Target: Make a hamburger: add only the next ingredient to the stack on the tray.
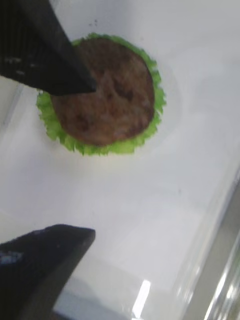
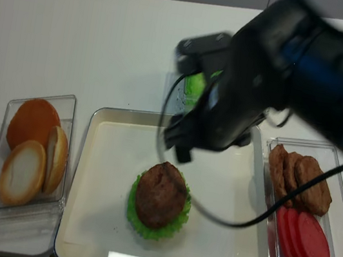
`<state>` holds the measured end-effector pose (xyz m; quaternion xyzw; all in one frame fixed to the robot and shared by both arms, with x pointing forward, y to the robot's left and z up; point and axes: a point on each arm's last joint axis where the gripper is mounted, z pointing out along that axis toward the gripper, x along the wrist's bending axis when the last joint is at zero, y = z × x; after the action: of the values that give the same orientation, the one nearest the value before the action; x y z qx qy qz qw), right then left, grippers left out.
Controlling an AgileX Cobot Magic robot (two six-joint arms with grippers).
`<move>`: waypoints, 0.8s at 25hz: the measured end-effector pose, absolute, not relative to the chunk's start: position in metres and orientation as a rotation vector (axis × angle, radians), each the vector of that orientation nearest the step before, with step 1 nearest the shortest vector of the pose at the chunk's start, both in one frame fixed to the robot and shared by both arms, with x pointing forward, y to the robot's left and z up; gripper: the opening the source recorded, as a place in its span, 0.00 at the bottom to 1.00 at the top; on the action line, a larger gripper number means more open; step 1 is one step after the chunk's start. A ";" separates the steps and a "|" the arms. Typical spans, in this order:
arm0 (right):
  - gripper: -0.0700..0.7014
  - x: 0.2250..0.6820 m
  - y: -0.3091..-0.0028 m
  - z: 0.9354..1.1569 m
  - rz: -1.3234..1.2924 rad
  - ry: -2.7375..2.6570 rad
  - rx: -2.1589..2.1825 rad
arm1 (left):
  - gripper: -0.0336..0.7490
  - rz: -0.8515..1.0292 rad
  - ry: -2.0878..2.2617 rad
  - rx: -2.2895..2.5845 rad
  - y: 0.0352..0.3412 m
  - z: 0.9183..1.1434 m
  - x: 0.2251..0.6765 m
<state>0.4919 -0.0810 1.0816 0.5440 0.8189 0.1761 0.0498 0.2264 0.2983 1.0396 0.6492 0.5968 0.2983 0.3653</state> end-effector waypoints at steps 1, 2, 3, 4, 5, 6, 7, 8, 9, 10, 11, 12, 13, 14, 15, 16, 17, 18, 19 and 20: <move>0.88 0.498 -0.094 1.087 0.552 2.460 1.711 | 0.56 0.767 1.535 1.669 0.298 1.040 0.226; 0.87 0.503 -0.107 1.091 0.560 2.425 1.749 | 0.56 0.767 1.535 1.669 0.298 1.040 0.226; 0.86 0.507 -0.118 1.095 0.560 2.403 1.770 | 0.56 0.767 1.535 1.669 0.298 1.040 0.226; 0.85 0.511 -0.130 1.099 0.565 2.373 1.799 | 0.56 0.767 1.535 1.669 0.298 1.040 0.226; 0.84 0.514 -0.142 1.102 0.573 2.347 1.824 | 0.56 0.767 1.535 1.669 0.298 1.040 0.226; 0.83 0.515 -0.153 1.104 0.578 2.328 1.846 | 0.56 0.767 1.535 1.669 0.298 1.040 0.226; 0.82 0.515 -0.166 1.104 0.578 2.295 1.890 | 0.56 0.767 1.535 1.669 0.298 1.040 0.226; 0.82 0.514 -0.178 1.105 0.584 2.265 1.926 | 0.56 0.767 1.535 1.669 0.298 1.040 0.226; 0.82 0.512 -0.187 1.103 0.580 2.247 1.964 | 0.56 0.767 1.535 1.669 0.298 1.040 0.226; 0.82 0.509 -0.196 1.102 0.584 2.224 1.994 | 0.56 0.767 1.535 1.669 0.298 1.040 0.226; 0.82 0.503 -0.209 1.101 0.588 2.195 2.032 | 0.56 0.767 1.535 1.669 0.298 1.040 0.226; 0.82 0.498 -0.217 1.102 0.597 2.173 2.052 | 0.56 0.767 1.535 1.669 0.298 1.040 0.226; 0.82 0.490 -0.225 1.105 0.617 2.145 2.062 | 0.56 0.767 1.535 1.669 0.298 1.040 0.226; 0.82 0.481 -0.232 1.108 0.636 2.122 2.066 | 0.56 0.767 1.535 1.669 0.298 1.040 0.226; 0.82 0.471 -0.238 1.110 0.651 2.100 2.069 | 0.56 0.767 1.535 1.669 0.298 1.040 0.226; 0.82 0.462 -0.242 1.113 0.672 2.083 2.063 | 0.56 0.767 1.535 1.669 0.298 1.040 0.226; 0.82 0.453 -0.245 1.116 0.694 2.069 2.052 | 0.56 0.767 1.535 1.669 0.298 1.040 0.226; 0.82 0.441 -0.248 1.119 0.716 2.052 2.039 | 0.56 0.767 1.535 1.669 0.298 1.040 0.226; 0.82 0.429 -0.250 1.122 0.740 2.039 2.022 | 0.56 0.767 1.535 1.669 0.298 1.040 0.226; 0.82 0.417 -0.253 1.125 0.769 2.023 2.002 | 0.56 0.767 1.535 1.669 0.298 1.040 0.226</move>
<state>0.4167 -0.2528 1.1253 0.6759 0.6830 0.2597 0.0962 0.2264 0.2983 1.0396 0.6492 0.5968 0.2983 0.3653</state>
